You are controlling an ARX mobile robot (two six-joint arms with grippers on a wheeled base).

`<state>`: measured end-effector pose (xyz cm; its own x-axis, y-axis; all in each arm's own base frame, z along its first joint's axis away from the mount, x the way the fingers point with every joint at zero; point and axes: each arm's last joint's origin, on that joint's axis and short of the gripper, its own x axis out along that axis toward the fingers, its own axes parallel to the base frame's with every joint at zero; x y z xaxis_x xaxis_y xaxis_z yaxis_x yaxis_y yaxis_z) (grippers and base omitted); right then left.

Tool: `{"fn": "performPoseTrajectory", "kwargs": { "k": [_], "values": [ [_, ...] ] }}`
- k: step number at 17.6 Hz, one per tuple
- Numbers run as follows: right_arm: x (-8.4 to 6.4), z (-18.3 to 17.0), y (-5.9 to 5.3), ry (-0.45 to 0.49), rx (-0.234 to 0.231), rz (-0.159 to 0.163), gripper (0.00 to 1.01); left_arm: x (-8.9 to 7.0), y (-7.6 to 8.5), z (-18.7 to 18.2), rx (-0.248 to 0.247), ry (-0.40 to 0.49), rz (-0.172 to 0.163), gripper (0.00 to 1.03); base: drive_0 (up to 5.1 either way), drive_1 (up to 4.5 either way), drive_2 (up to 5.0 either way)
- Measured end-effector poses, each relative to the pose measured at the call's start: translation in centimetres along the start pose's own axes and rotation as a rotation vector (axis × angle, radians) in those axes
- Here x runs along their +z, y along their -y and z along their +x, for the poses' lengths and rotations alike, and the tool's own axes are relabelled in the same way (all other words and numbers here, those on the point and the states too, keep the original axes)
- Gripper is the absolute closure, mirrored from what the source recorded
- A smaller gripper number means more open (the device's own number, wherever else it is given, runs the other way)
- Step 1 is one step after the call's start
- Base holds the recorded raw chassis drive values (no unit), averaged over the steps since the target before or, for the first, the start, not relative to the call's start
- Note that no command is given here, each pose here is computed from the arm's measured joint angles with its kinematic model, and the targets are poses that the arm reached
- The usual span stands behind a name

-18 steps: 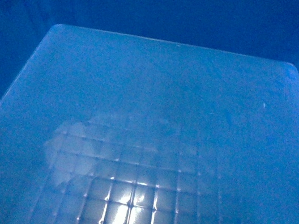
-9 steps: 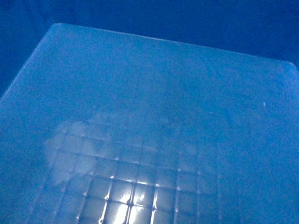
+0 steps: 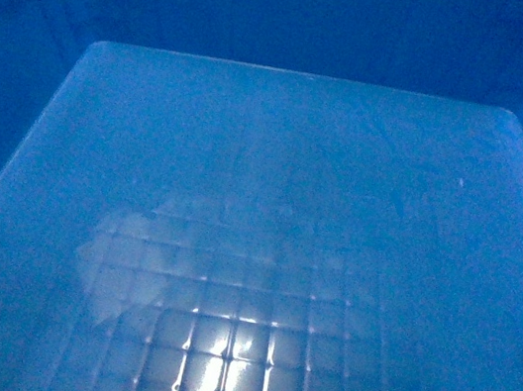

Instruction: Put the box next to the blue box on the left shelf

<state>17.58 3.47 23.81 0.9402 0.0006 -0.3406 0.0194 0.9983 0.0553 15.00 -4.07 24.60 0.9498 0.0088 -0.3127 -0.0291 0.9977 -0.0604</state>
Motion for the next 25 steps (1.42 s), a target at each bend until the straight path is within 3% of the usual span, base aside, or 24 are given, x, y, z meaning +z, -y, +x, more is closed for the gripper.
{"fn": "performPoseTrajectory", "kwargs": {
  "k": [25],
  "values": [
    [-0.05,0.00,0.01,-0.003,0.000,-0.001,0.81,-0.08,0.01,0.03,-0.001,-0.003,0.000,0.95,0.0,0.00,0.0]
  ]
}}
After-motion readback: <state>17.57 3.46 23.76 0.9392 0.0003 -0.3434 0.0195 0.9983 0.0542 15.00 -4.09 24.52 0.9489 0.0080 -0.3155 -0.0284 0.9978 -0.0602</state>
